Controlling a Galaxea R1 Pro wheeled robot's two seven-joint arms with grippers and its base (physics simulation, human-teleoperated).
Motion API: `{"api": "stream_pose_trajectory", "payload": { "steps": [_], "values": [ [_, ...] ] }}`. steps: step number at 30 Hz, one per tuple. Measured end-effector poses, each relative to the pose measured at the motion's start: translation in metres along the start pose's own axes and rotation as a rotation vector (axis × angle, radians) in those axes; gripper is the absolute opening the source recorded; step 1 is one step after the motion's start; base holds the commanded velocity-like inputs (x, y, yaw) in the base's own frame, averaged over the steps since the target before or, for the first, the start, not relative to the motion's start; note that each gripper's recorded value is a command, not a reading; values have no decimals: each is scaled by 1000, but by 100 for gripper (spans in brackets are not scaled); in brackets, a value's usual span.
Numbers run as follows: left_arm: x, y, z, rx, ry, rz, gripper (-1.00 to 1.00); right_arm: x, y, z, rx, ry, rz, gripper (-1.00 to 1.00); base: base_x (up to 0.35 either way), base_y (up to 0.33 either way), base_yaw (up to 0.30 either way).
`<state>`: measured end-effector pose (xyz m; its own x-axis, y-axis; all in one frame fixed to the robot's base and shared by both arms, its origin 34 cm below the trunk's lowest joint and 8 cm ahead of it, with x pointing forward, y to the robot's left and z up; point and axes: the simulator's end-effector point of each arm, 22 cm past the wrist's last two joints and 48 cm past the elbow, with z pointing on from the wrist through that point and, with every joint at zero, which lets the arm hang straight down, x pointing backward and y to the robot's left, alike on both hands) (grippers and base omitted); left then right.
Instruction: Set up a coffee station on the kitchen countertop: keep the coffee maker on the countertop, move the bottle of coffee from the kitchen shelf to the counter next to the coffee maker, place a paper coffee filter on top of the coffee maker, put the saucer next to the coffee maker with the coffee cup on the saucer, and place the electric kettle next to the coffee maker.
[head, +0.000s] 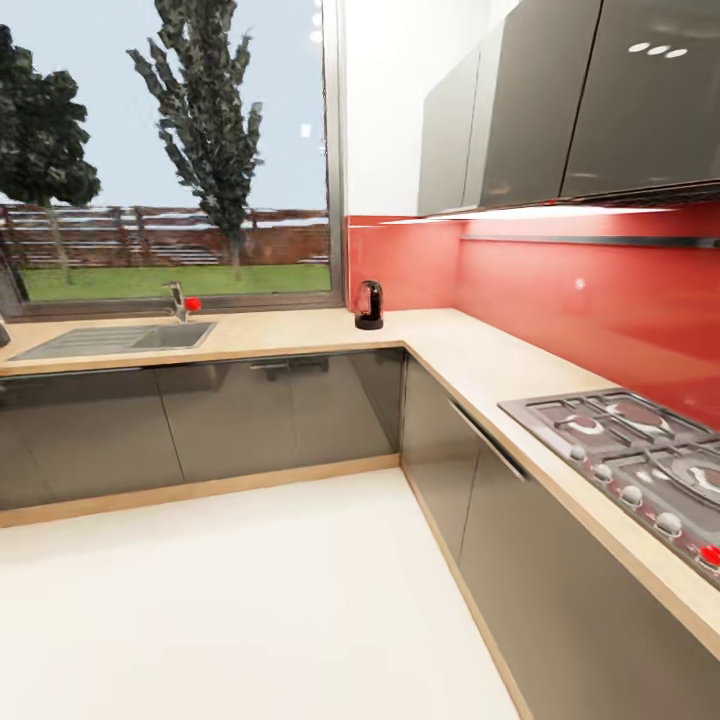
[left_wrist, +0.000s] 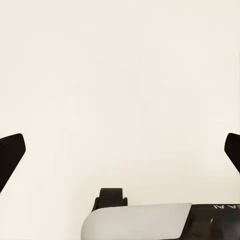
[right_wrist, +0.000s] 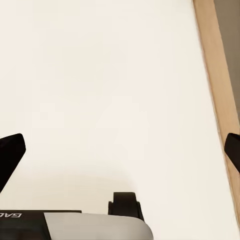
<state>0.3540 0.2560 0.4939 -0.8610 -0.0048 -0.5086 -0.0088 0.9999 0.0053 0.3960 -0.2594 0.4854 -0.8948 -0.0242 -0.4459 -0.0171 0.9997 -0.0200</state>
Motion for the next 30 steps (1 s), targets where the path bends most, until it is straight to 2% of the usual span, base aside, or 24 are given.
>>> {"api": "stream_pose_trajectory", "payload": {
  "steps": [4,9,12,19,30],
  "values": [
    [0,0,0,0,0,0,100,0,3,0,-5,-1,-15,100,326,0,273],
    [0,0,0,0,0,0,100,0,12,0,-24,-1,-68,100,326,0,274],
    [0,0,0,0,0,0,100,1,13,0,-28,0,-80,100,325,0,274],
    [0,0,0,0,0,0,100,1,14,0,-30,0,-85,100,326,0,253],
    [0,0,0,0,0,0,100,1,14,0,-31,1,-88,100,326,0,76]
  ]
}}
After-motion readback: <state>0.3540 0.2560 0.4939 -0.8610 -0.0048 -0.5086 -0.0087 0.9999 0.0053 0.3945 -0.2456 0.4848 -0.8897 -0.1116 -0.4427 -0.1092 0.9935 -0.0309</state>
